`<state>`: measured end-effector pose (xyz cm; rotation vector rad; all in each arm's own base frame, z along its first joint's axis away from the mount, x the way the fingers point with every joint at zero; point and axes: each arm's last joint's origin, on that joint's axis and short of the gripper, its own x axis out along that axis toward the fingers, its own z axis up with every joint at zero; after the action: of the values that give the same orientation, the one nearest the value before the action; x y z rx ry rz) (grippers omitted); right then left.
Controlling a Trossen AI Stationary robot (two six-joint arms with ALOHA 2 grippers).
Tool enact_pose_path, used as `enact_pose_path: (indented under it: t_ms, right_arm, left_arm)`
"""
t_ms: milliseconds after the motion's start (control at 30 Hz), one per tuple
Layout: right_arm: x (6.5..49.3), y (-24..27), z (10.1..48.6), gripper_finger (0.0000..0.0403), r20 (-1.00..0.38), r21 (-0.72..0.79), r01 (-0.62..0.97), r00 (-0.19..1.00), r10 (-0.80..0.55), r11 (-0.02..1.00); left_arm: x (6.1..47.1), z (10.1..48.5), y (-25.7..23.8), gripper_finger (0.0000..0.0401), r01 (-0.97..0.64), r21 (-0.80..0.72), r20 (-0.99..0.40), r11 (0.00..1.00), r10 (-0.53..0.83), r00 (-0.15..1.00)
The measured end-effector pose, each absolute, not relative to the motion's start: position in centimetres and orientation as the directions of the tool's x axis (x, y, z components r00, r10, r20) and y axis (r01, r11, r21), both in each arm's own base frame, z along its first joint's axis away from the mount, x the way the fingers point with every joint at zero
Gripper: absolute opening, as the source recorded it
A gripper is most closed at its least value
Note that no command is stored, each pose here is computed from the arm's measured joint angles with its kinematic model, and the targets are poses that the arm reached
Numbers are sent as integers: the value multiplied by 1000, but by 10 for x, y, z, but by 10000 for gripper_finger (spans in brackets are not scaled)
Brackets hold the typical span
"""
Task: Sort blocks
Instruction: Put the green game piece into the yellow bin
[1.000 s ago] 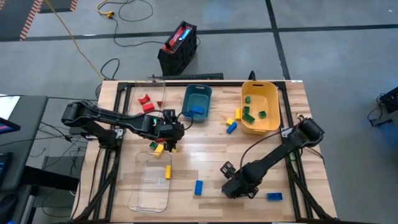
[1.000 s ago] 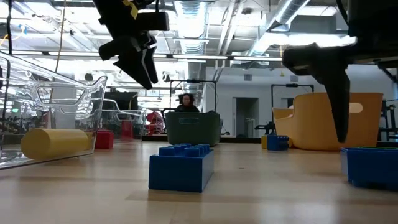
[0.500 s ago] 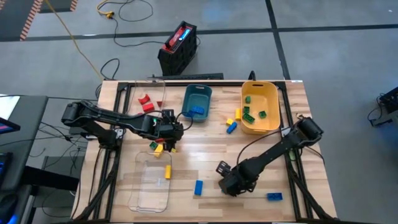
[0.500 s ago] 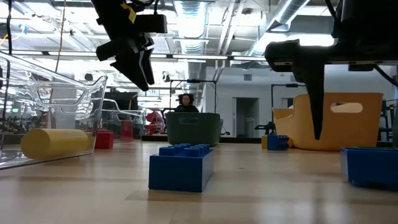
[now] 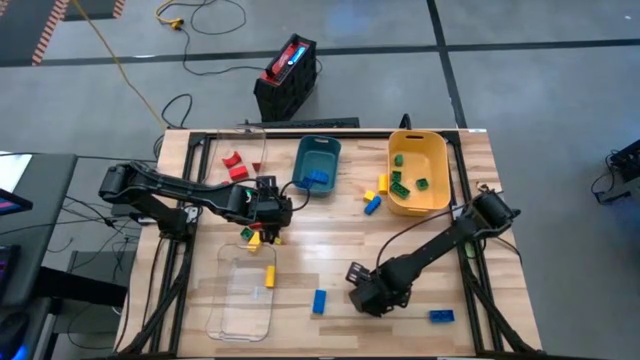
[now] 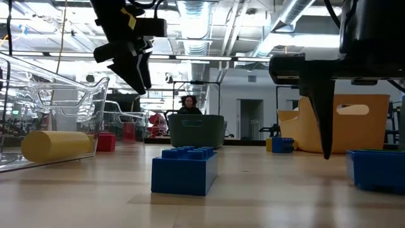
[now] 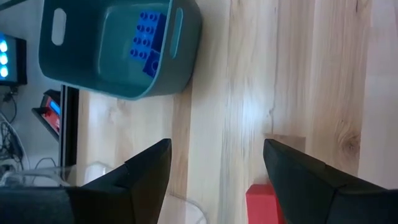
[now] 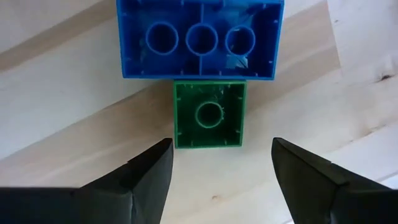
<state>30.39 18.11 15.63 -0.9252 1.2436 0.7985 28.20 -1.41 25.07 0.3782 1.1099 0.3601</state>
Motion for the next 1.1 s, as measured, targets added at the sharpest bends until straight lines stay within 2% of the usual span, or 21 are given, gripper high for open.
enact_pose_path:
  t_ms: [467,667,867,1000,1100]
  right_arm:
    - [294,199,156,185,-986,-144,-917,165,25,372]
    - [294,199,156,162,-986,-145,-907,166,21,395]
    - [290,188,163,132,-989,-146,-871,139,-50,470]
    - [286,161,187,122,-984,-178,-793,127,-128,583]
    - [279,138,212,121,-963,-265,-708,154,-224,655]
  left_arm:
    - [281,250,-12,248,-99,468,-796,878,468,385]
    - [281,250,-11,248,-96,472,-795,877,470,383]
    - [281,250,-11,248,-100,470,-794,877,469,385]
    - [284,251,-11,248,-118,460,-784,880,465,411]
    - [286,252,-11,248,-121,453,-779,883,458,427]
